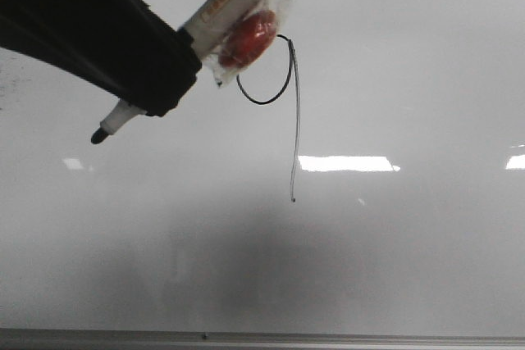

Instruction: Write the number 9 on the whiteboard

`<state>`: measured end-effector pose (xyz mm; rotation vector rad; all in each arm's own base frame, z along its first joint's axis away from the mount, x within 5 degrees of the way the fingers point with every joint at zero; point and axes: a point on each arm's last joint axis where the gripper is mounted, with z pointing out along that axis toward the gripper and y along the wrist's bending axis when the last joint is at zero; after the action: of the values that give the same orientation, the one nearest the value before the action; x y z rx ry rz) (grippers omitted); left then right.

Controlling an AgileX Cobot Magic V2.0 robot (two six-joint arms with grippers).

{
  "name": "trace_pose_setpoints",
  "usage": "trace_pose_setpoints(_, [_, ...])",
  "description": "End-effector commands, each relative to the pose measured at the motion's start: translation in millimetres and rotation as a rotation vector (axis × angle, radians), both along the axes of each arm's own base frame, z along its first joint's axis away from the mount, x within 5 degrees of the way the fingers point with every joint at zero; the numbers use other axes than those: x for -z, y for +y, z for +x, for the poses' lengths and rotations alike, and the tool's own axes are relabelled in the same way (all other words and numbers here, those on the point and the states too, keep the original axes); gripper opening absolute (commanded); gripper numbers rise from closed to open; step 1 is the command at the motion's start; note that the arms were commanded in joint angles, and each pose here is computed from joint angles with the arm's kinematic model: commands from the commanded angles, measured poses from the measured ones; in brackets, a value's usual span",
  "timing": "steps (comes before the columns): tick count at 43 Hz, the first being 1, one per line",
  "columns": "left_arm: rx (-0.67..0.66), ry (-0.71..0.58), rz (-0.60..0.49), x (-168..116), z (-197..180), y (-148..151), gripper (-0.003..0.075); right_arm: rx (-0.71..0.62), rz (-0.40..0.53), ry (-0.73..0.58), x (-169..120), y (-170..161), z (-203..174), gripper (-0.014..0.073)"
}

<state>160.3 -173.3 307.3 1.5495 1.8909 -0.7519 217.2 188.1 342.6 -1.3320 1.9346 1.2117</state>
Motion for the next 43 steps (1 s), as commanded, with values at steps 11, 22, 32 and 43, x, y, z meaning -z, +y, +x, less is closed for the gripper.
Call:
trace_pose_setpoints(11, [-0.384, -0.018, 0.013, -7.1, 41.4, 29.9, -0.0019, 0.302, 0.165, -0.362, -78.7, -50.1, -30.6, 0.0484])
trace_pose_setpoints(22, [-0.922, 0.033, -0.058, 6.1, 99.7, 94.0, -0.0019, 0.546, 0.185, -0.525, -72.0, -95.3, -82.6, 0.0273])
trace_pose_setpoints(32, [-1.178, -0.076, -0.134, 26.5, 119.3, 123.7, -0.0019, 0.632, 0.181, -0.526, -33.2, -108.2, -111.0, -0.0072])
trace_pose_setpoints(43, [-1.263, 0.006, -0.139, 57.1, 139.1, 123.8, -0.0018, 0.590, 0.182, -0.490, -28.3, -105.8, -115.3, -0.0062])
